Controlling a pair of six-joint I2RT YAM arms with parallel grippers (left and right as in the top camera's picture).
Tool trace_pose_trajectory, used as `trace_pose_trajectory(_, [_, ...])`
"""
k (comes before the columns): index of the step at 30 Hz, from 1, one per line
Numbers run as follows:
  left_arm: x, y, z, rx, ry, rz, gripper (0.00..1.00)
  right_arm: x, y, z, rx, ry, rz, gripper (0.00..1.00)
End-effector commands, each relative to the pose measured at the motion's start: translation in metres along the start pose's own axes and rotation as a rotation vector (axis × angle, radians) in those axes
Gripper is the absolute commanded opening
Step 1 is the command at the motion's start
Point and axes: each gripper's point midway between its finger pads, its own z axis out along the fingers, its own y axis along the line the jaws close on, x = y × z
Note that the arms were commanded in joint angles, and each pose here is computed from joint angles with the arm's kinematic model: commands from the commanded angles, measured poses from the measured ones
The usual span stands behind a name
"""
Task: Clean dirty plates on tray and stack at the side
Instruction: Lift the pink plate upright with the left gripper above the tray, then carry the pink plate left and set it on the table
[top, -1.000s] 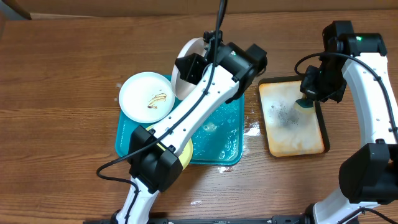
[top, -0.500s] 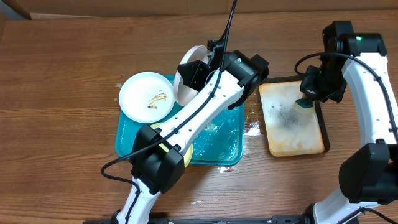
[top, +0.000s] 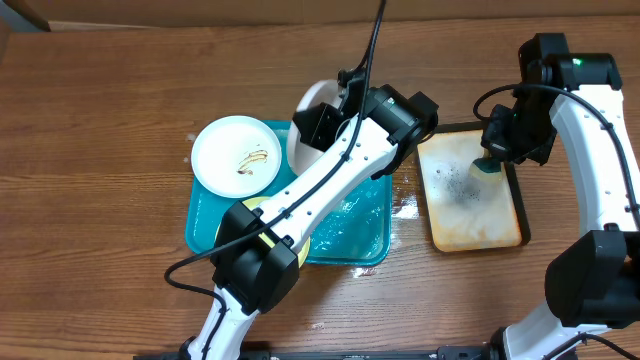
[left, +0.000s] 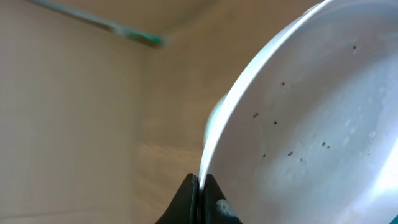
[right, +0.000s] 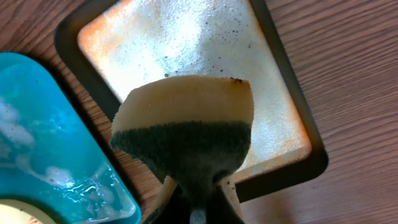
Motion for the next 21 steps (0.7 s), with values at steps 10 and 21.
trace_pose_trajectory(10, [0.018,-0.057,-0.006,0.618,0.384,-0.31,0.04,-0.001,0.004,-0.007,-0.027,-0.008,0.005,0.04])
trace_pose_trajectory(21, [0.013,0.05,0.083,0.752,0.545,-0.688,0.05,0.004,0.002,-0.007,-0.018,0.012,0.006,0.04])
